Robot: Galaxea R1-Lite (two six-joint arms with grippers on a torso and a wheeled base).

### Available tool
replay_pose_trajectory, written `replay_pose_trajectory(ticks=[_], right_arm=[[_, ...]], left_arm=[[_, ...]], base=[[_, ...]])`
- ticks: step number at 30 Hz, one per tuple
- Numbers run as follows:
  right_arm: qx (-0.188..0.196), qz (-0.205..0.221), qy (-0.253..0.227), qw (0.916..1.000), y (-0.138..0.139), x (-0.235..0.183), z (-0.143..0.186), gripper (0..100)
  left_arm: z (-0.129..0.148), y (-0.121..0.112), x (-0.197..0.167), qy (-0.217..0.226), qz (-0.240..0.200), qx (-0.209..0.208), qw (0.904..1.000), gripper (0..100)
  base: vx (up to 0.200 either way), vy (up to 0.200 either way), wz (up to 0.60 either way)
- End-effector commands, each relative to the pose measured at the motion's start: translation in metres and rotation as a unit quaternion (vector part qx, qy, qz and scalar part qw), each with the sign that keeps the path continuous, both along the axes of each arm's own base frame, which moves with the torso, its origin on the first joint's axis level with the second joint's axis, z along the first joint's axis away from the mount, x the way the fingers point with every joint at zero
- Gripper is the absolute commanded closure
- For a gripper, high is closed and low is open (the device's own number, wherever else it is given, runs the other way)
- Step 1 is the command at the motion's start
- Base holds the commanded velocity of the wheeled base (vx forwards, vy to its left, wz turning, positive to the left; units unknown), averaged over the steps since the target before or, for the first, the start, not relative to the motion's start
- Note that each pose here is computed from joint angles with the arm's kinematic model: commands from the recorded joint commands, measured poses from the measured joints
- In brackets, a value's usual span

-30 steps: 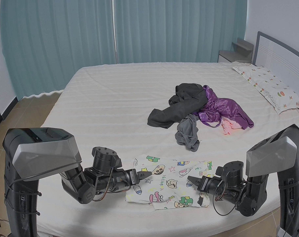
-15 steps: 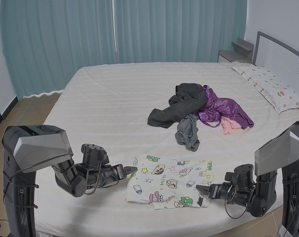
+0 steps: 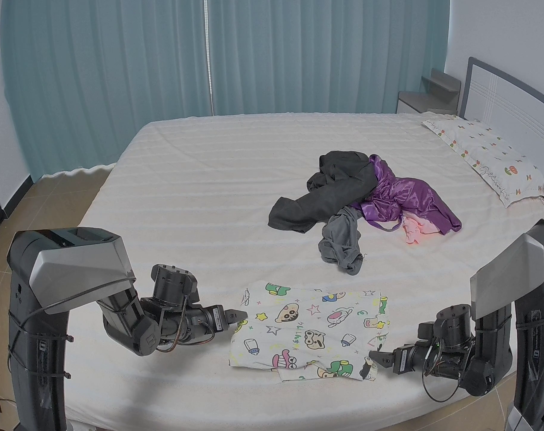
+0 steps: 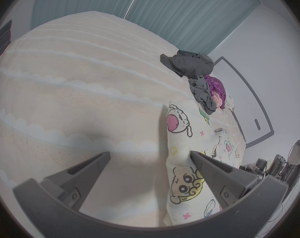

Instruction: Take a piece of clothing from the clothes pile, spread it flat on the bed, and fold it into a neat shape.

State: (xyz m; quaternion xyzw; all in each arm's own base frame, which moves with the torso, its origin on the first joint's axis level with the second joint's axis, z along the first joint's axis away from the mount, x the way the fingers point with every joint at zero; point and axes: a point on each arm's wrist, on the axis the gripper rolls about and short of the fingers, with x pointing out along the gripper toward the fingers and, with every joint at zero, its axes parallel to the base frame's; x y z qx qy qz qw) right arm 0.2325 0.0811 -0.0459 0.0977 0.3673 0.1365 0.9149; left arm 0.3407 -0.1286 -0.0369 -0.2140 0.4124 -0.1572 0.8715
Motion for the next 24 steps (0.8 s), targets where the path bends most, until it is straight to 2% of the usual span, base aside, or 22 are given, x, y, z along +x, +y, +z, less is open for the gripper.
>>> replay_pose_trajectory(ticks=[1, 6, 8, 9, 11, 13, 16, 21, 24], right_arm=[[0.015, -0.012, -0.046, 0.9988, -0.005, 0.006, 0.021, 0], [0.038, -0.023, -0.082, 0.9957, -0.004, 0.018, 0.033, 0], [0.044, -0.027, -0.084, 0.9951, -0.002, 0.022, 0.033, 0], [0.064, -0.038, -0.087, 0.9934, 0.002, 0.031, 0.030, 0], [0.067, -0.051, -0.080, 0.9933, 0.007, 0.040, 0.017, 0], [0.051, -0.068, -0.085, 0.9928, 0.010, 0.050, 0.004, 0], [0.036, -0.090, -0.101, 0.9902, 0.016, 0.070, -0.014, 0], [0.007, -0.091, -0.076, 0.9929, 0.020, 0.085, -0.021, 0], [-0.012, -0.100, -0.084, 0.9914, 0.022, 0.094, -0.022, 0]], left_arm=[[0.022, 0.006, 0.002, -0.020, 0.012, -0.019, 0.9995, 0], [0.049, -0.002, 0.000, -0.013, 0.032, -0.096, 0.9948, 0], [0.050, -0.005, -0.001, -0.011, 0.031, -0.104, 0.9941, 0], [0.048, -0.011, -0.004, -0.007, 0.026, -0.102, 0.9944, 0], [0.045, -0.019, -0.009, -0.001, 0.013, -0.097, 0.9952, 0], [0.041, -0.022, -0.014, 0.003, 0.001, -0.086, 0.9963, 0], [0.026, -0.026, -0.026, 0.001, -0.047, -0.035, 0.9983, 0], [0.009, -0.030, -0.033, 0.002, -0.082, 0.012, 0.9966, 0], [0.003, -0.030, -0.040, 0.001, -0.093, 0.047, 0.9945, 0]], base=[[0.000, 0.000, 0.00], [0.000, 0.000, 0.00], [0.000, 0.000, 0.00], [0.000, 0.000, 0.00], [0.000, 0.000, 0.00], [0.000, 0.000, 0.00], [0.000, 0.000, 0.00], [0.000, 0.000, 0.00], [0.000, 0.000, 0.00]])
